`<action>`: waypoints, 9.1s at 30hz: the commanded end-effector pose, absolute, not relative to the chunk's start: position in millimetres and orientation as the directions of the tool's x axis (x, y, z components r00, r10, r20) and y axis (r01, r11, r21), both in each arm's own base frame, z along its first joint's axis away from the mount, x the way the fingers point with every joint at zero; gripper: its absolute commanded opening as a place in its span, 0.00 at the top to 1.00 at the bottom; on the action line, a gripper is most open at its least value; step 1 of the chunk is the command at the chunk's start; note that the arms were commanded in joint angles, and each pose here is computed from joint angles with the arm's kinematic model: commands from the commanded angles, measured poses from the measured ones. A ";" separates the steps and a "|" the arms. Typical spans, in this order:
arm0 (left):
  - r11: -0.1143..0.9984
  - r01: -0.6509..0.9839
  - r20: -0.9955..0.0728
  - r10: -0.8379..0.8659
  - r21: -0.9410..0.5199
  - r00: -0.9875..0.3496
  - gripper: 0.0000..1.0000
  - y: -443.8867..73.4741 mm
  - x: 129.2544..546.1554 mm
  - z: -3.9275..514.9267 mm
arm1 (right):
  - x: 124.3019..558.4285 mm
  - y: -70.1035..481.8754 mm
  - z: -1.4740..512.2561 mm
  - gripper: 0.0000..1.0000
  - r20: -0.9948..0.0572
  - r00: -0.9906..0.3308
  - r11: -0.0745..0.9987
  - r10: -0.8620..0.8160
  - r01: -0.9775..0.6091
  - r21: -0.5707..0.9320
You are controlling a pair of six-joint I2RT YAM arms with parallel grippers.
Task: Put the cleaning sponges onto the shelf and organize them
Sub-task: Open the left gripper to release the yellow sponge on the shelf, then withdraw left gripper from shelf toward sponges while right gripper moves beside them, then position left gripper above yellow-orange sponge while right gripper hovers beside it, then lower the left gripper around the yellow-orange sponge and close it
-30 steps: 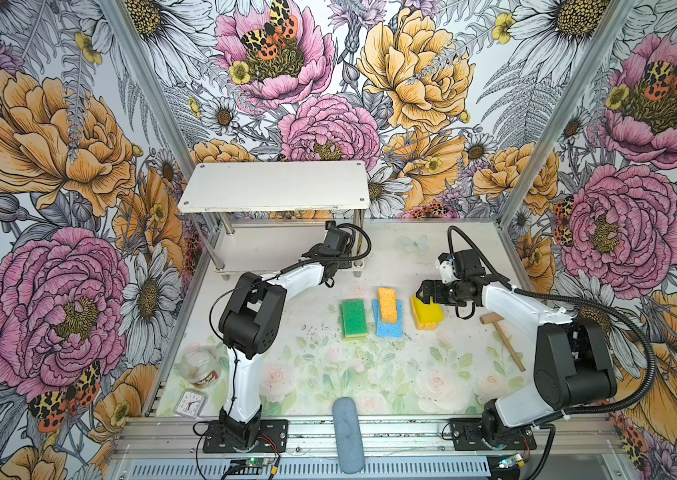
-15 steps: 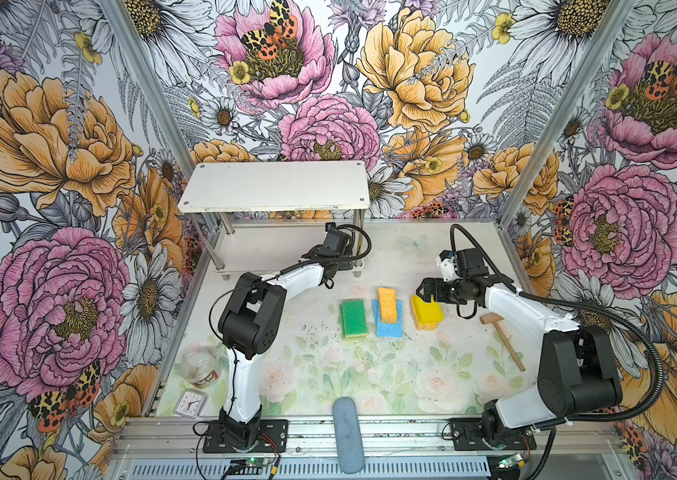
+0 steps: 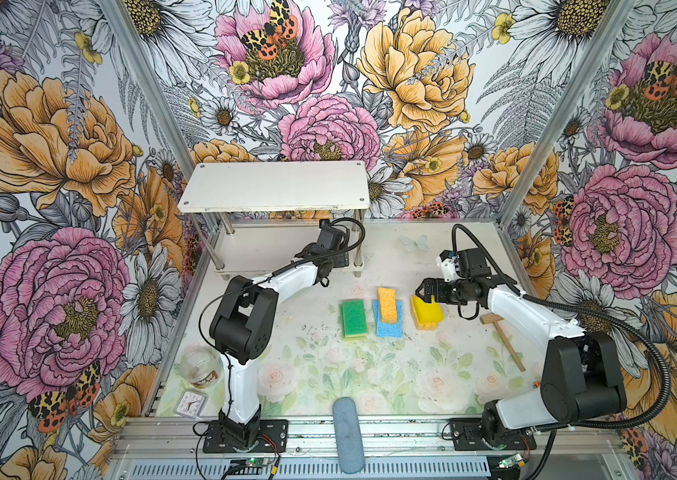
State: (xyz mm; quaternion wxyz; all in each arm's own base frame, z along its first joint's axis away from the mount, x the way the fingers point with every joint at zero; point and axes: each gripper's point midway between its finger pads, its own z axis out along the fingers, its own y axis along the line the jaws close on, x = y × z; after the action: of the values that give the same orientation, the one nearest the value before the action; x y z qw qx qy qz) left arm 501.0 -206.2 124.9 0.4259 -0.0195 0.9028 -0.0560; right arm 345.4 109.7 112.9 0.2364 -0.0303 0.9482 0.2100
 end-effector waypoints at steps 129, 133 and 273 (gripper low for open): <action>0.978 0.029 -0.741 -0.137 -0.206 -0.657 0.01 -222.8 385.8 169.3 | 352.1 98.4 48.1 0.08 -0.285 -0.958 0.996 0.016 -0.011 0.092; 0.977 0.023 -0.745 -0.145 -0.210 -0.652 0.01 -219.8 384.4 172.1 | 356.1 109.6 49.0 0.09 -0.290 -0.957 0.994 -0.013 -0.043 0.098; 0.975 -0.081 -0.555 -0.184 -0.205 -0.811 0.01 -376.7 348.1 109.6 | 355.2 80.1 82.2 0.10 -0.330 -0.943 0.957 0.047 -0.052 0.286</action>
State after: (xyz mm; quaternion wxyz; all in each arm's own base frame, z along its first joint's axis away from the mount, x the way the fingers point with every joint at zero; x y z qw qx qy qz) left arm 347.4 -381.5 118.7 0.2995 -0.0547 0.9459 -0.1124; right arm 354.3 80.3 86.2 0.1731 -0.0027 0.9746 0.1419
